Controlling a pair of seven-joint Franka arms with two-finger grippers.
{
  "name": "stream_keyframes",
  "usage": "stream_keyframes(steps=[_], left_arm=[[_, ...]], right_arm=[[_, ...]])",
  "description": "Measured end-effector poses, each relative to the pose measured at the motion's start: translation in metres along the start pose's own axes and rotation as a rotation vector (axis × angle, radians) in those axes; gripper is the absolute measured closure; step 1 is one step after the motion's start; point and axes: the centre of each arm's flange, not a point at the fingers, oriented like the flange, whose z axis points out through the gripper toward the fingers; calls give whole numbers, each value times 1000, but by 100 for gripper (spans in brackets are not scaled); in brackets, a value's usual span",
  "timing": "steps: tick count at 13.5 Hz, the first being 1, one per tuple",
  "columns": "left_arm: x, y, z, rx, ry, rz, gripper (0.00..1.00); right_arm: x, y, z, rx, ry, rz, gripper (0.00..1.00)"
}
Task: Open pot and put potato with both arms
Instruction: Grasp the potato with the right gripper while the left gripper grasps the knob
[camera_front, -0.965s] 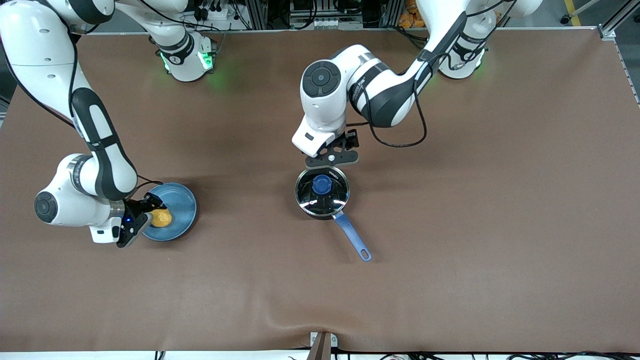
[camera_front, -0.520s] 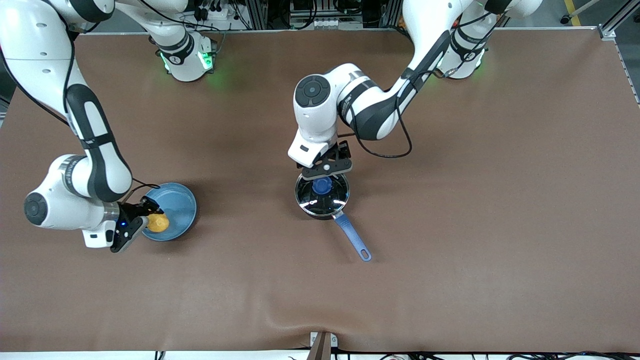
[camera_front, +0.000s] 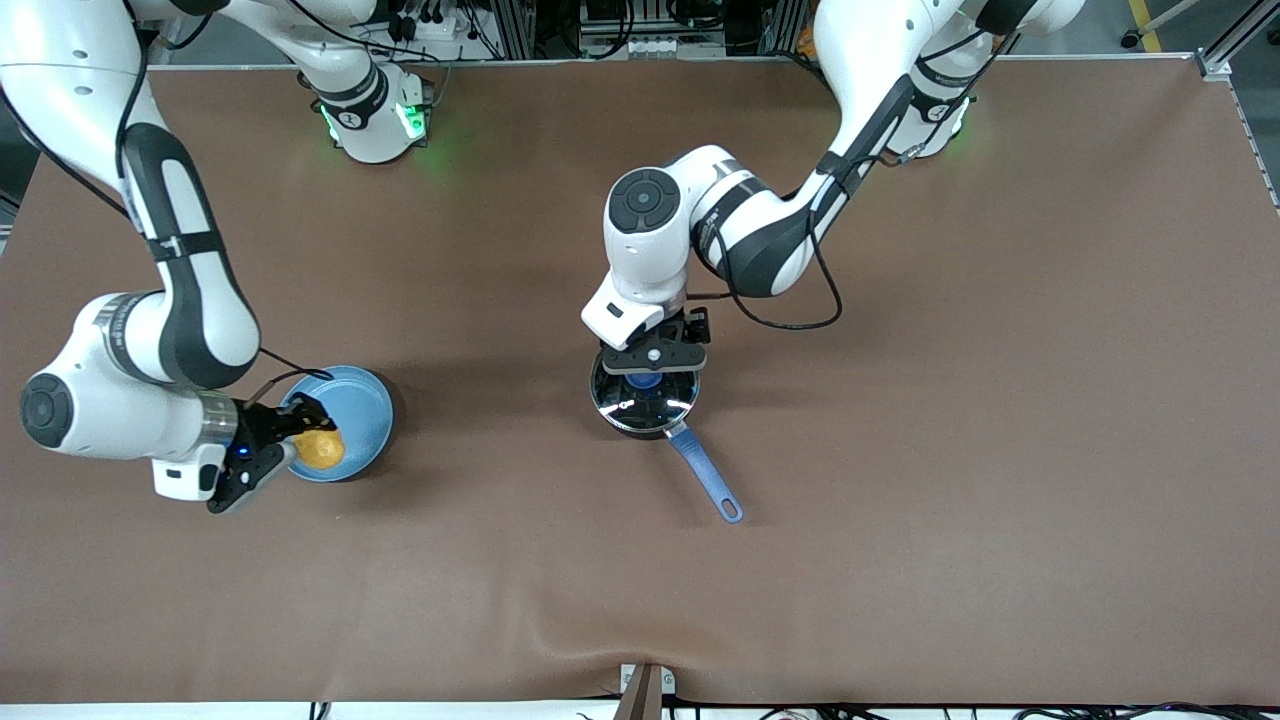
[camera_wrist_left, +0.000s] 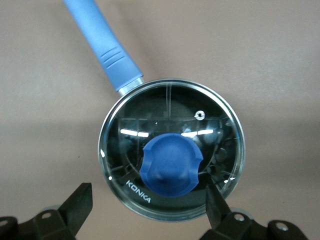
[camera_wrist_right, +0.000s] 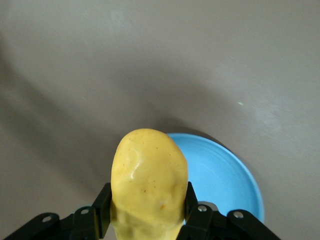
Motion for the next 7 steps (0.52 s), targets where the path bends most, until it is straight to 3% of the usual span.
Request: stream_keyframes(steps=[3,7], left_arm=[[0,2,9,-7,0,74,0],[0,3,21,-8,-5,147,0]], right_arm=[[17,-28,3,-4,-1,59,41],[14,-21,1,-8,0,111,41]])
